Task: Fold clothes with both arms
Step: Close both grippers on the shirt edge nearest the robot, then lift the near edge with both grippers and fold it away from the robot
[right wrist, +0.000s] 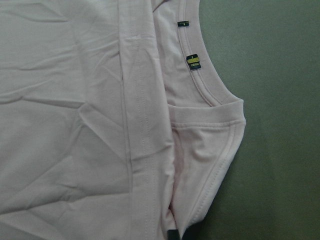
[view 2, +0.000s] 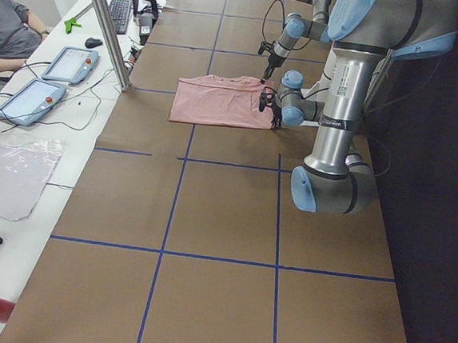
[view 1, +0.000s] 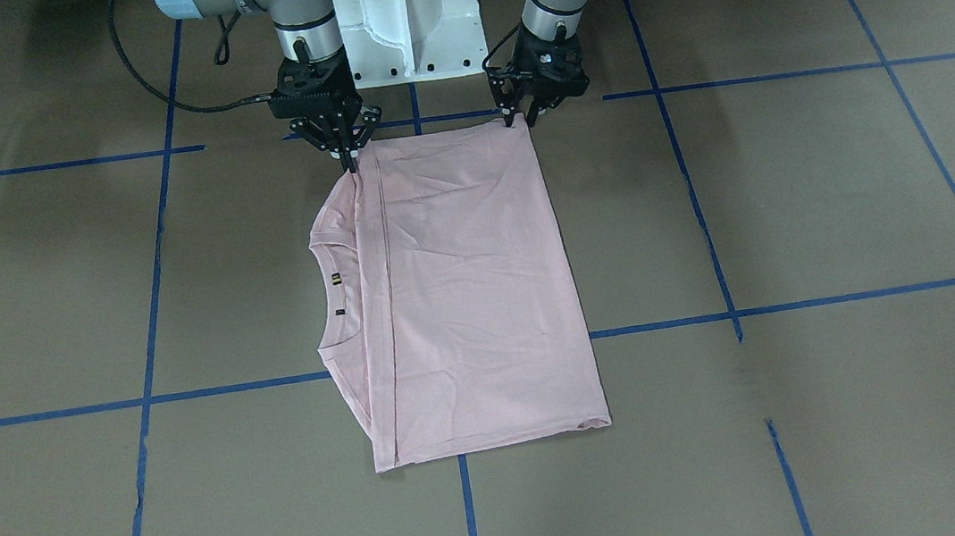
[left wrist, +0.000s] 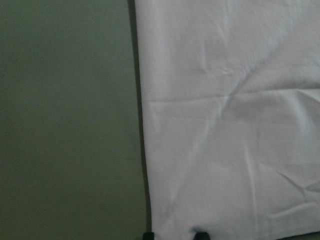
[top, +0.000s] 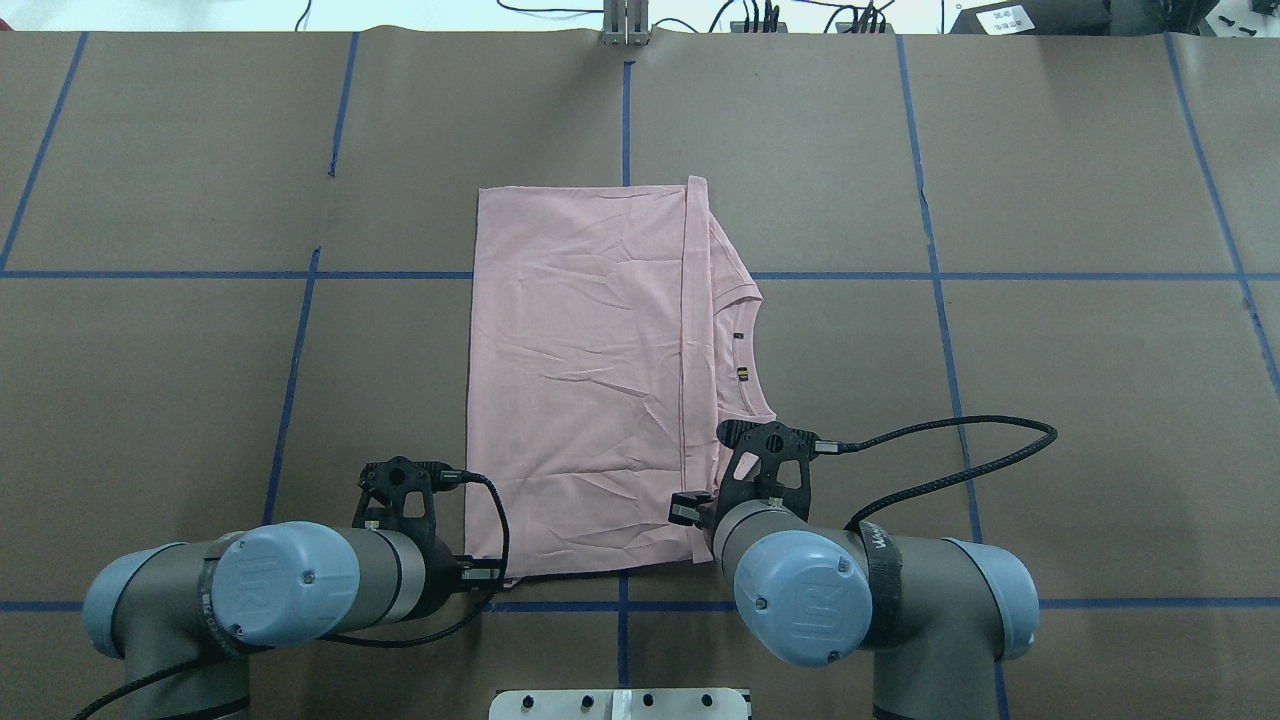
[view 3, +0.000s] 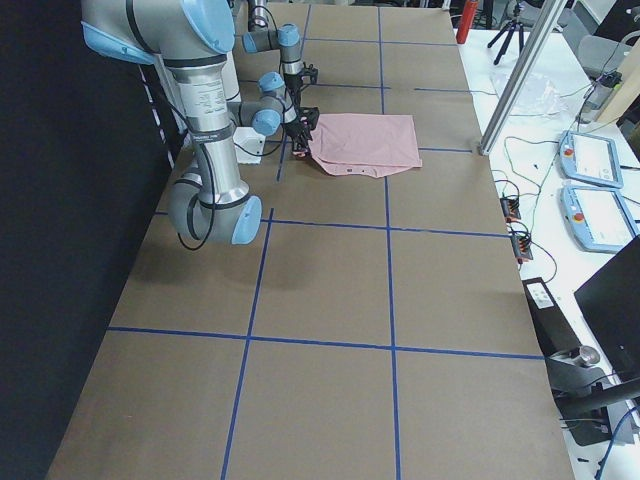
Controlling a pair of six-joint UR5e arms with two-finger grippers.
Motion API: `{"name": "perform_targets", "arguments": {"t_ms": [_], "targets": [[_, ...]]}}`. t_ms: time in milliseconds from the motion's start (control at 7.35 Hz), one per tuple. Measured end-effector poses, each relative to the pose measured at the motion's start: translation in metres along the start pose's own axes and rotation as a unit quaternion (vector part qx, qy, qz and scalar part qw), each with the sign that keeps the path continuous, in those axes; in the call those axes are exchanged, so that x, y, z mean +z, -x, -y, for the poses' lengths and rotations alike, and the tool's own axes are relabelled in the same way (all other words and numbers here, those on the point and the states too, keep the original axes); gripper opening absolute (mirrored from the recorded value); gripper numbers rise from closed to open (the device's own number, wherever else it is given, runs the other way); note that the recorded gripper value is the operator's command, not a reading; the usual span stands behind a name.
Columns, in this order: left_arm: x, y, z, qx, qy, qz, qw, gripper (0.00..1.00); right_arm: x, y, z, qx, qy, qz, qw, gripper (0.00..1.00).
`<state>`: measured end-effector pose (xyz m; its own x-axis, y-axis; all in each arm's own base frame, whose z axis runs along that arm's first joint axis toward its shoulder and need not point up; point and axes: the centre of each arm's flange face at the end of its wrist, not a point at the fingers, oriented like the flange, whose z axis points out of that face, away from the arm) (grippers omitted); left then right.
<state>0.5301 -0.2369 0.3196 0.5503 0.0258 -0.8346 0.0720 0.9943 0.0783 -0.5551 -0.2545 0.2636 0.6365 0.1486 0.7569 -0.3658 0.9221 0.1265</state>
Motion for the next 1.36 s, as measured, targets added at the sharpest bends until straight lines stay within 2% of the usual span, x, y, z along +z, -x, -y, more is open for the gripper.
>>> {"name": "perform_targets", "arguments": {"t_ms": [136, 272, 680, 952, 1224, 1360], "targets": [[0.002, 0.0, -0.001, 0.001, 0.001, 0.001, 1.0, 0.27, 0.0, 0.0, 0.0, 0.0, 0.0, 0.0, 1.0, 0.0], [0.003, 0.0, -0.003, 0.001, 0.003, 0.002, 1.0, 0.0, 0.0, 0.0, 0.0, 0.0, 0.0, 0.0, 1.0, 0.0], [0.002, -0.002, -0.004, 0.002, 0.003, 0.0, 1.0, 0.0, 0.001, -0.001, 0.0, 0.0, 0.0, -0.001, 1.0, 0.0], [-0.012, -0.008, -0.003, 0.004, 0.001, -0.014, 0.9999, 0.0, -0.002, -0.001, 0.0, 0.0, 0.0, 0.001, 1.0, 0.0], [-0.058, -0.022, -0.001, 0.008, -0.001, -0.035, 0.9994, 0.0, -0.032, -0.006, 0.007, 0.002, 0.004, 0.009, 1.0, 0.0], [-0.1, -0.035, -0.005, 0.01, 0.007, -0.035, 0.9993, 0.0, -0.065, -0.009, 0.009, -0.001, 0.011, 0.012, 0.9999, 0.0]]}}
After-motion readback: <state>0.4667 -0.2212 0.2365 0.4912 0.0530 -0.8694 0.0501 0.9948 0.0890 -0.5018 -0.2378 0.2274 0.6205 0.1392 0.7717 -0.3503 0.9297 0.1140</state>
